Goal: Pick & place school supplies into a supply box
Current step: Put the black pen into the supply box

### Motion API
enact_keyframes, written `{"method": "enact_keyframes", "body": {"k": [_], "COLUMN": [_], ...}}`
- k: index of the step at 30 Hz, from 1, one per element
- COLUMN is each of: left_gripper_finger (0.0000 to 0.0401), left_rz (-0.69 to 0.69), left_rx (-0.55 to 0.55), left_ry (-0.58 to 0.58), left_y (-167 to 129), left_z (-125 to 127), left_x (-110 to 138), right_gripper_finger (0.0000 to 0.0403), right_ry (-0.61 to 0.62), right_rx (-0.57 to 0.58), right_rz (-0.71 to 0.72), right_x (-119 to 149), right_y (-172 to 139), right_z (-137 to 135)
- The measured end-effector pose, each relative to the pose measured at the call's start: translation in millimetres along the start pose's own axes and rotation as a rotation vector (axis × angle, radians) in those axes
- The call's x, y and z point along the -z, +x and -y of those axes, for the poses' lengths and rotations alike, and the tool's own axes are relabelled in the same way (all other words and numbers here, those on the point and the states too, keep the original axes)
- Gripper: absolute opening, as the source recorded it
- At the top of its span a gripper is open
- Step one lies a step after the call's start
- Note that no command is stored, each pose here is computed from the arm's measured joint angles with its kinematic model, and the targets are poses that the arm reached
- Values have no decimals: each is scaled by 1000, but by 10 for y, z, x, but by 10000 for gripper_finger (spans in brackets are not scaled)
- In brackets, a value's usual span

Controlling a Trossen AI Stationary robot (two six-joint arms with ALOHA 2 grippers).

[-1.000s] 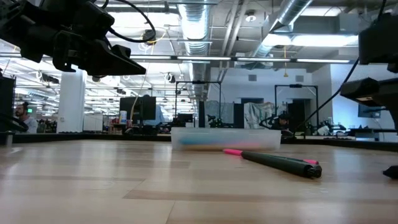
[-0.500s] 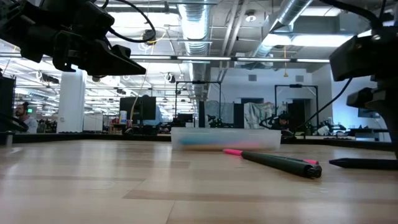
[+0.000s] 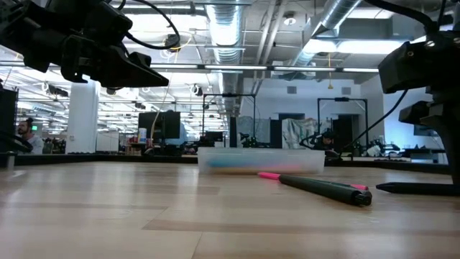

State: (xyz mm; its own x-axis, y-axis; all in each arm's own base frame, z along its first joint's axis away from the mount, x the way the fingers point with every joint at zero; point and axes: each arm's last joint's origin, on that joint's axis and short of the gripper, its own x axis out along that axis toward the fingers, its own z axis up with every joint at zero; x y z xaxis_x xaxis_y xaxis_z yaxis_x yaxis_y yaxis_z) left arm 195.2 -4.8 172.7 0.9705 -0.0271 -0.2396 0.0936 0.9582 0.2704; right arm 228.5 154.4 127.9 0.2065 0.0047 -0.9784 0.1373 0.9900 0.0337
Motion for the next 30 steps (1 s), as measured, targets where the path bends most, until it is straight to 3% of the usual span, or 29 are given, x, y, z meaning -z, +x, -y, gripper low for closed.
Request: {"method": "enact_keyframes", "body": {"k": [11, 20, 30], "left_gripper_finger": [129, 129, 129], "left_rz": [0, 0, -1], "left_rx": [0, 0, 1], "left_ry": [0, 0, 0], "left_y": [0, 0, 0], "left_z": [0, 0, 1], "left_x": [0, 0, 1], "right_gripper_finger": [37, 44, 11], "right_ry": [-166, -169, -168], "right_rx": [-6, -8, -4], "right_rz": [21, 22, 30], "right_x": [-10, -12, -18], "right_y": [5, 5, 3], "right_z": [-14, -14, -16]}}
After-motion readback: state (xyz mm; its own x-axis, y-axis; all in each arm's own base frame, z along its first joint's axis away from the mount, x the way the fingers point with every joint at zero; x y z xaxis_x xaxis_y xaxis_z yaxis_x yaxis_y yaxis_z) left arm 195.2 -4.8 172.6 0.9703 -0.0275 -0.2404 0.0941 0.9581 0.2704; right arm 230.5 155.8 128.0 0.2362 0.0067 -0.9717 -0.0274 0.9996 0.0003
